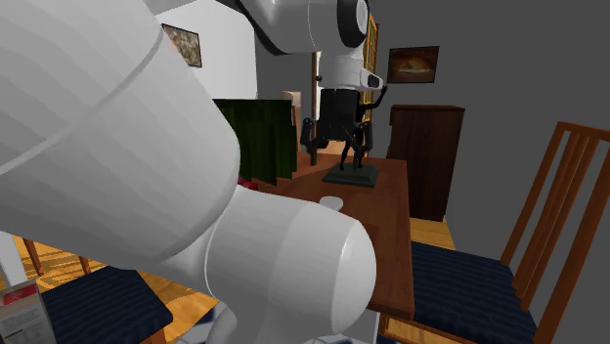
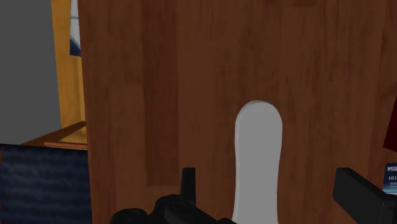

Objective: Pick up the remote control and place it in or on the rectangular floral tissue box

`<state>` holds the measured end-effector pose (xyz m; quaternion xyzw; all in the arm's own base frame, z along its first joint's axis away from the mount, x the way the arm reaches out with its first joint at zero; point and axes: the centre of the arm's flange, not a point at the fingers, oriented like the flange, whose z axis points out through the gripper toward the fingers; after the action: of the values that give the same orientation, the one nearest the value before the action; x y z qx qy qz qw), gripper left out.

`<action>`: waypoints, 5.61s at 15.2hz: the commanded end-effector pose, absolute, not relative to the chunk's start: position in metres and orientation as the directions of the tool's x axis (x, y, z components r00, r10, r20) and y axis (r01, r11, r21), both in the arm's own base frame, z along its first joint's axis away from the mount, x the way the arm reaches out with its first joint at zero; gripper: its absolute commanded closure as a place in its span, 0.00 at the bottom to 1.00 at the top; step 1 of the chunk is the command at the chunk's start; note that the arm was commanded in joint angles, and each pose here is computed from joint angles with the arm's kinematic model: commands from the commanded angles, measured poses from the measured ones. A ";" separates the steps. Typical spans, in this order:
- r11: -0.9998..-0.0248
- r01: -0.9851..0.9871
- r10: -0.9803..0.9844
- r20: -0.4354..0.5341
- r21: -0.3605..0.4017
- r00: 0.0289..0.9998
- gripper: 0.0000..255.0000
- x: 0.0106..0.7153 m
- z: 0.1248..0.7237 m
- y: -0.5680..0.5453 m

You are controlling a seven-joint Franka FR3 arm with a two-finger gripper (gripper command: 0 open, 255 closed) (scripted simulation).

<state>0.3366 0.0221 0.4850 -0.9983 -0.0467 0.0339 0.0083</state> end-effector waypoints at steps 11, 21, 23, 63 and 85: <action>-0.998 0.064 0.064 0.011 -0.020 0.998 0.00 0.398 0.365 0.069; -0.998 0.064 0.064 0.011 -0.020 0.998 0.00 0.398 0.330 0.069; -0.998 0.064 0.064 0.011 -0.020 0.998 0.00 0.398 0.330 0.069; -0.998 0.064 0.064 0.011 -0.020 0.998 1.00 0.398 0.473 0.069; -0.998 0.064 0.064 0.011 -0.020 0.998 1.00 0.317 0.505 0.264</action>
<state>0.3241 0.2514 0.5020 -0.9994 -0.0331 -0.0049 0.0099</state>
